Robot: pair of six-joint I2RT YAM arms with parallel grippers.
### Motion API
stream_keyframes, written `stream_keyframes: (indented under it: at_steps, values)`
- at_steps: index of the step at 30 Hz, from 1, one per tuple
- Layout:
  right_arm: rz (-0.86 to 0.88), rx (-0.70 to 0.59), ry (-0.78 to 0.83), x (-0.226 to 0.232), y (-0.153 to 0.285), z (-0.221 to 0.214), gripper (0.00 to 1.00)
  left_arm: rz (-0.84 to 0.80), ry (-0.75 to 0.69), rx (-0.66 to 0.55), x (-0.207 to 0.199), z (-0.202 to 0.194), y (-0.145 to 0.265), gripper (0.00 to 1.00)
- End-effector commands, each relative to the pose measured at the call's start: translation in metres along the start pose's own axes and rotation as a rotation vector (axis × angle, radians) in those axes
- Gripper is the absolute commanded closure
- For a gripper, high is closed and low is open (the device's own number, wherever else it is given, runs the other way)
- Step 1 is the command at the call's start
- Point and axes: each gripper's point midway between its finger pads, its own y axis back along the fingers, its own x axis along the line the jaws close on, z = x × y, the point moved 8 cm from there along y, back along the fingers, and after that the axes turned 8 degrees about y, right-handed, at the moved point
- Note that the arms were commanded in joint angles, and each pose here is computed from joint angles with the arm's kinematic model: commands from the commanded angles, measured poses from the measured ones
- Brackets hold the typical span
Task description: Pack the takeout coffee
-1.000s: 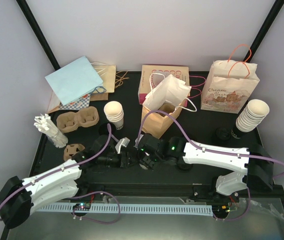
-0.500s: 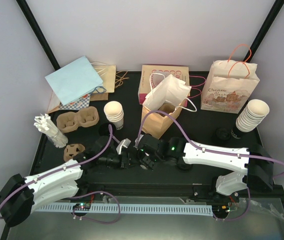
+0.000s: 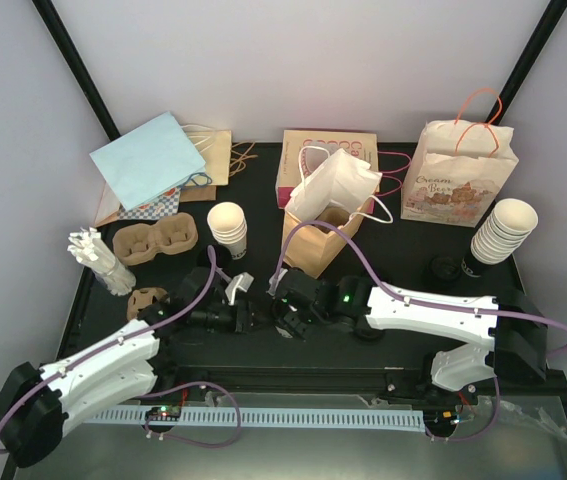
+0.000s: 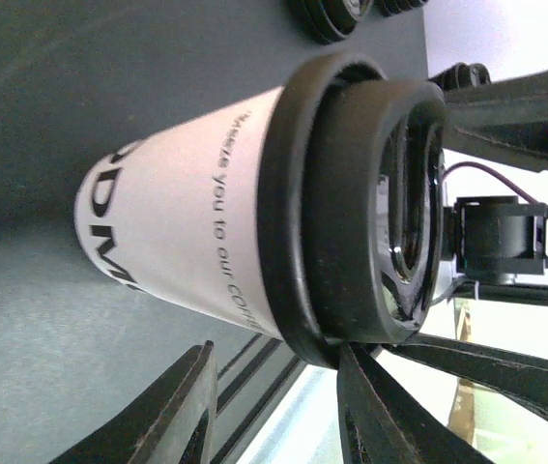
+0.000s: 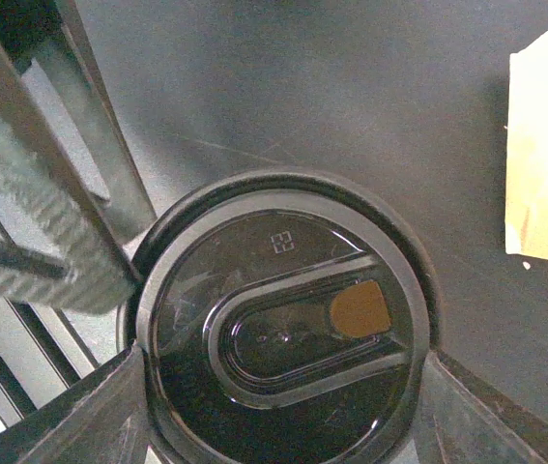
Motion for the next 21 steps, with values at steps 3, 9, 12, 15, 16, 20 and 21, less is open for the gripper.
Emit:
stream_keyframes:
  at_steps: [3, 9, 12, 15, 16, 20, 21]
  values:
    - [0.041, 0.108, 0.033, 0.009, -0.014, -0.02, 0.39, 0.142, 0.033, -0.056, 0.019, 0.009, 0.012, 0.64]
    - [0.054, 0.105, 0.043, 0.01, -0.014, -0.02, 0.39, 0.127, 0.023, -0.036, 0.015, 0.02, 0.01, 0.64]
    - [0.057, 0.107, 0.05, 0.01, -0.014, -0.02, 0.39, 0.132, 0.021, -0.038, 0.016, 0.026, 0.01, 0.65]
    - [0.058, 0.108, 0.052, 0.01, -0.014, -0.02, 0.39, 0.131, 0.017, -0.049, 0.015, 0.031, 0.01, 0.65]
    - [0.059, 0.109, 0.053, 0.01, -0.014, -0.02, 0.39, 0.13, 0.013, -0.051, 0.014, 0.033, 0.01, 0.65]
    - [0.053, 0.111, 0.055, 0.01, -0.013, -0.02, 0.39, 0.115, -0.009, -0.064, 0.005, 0.036, 0.015, 0.65]
    - [0.052, 0.112, 0.055, 0.01, -0.014, -0.021, 0.39, 0.12, -0.011, -0.07, 0.003, 0.036, 0.018, 0.64]
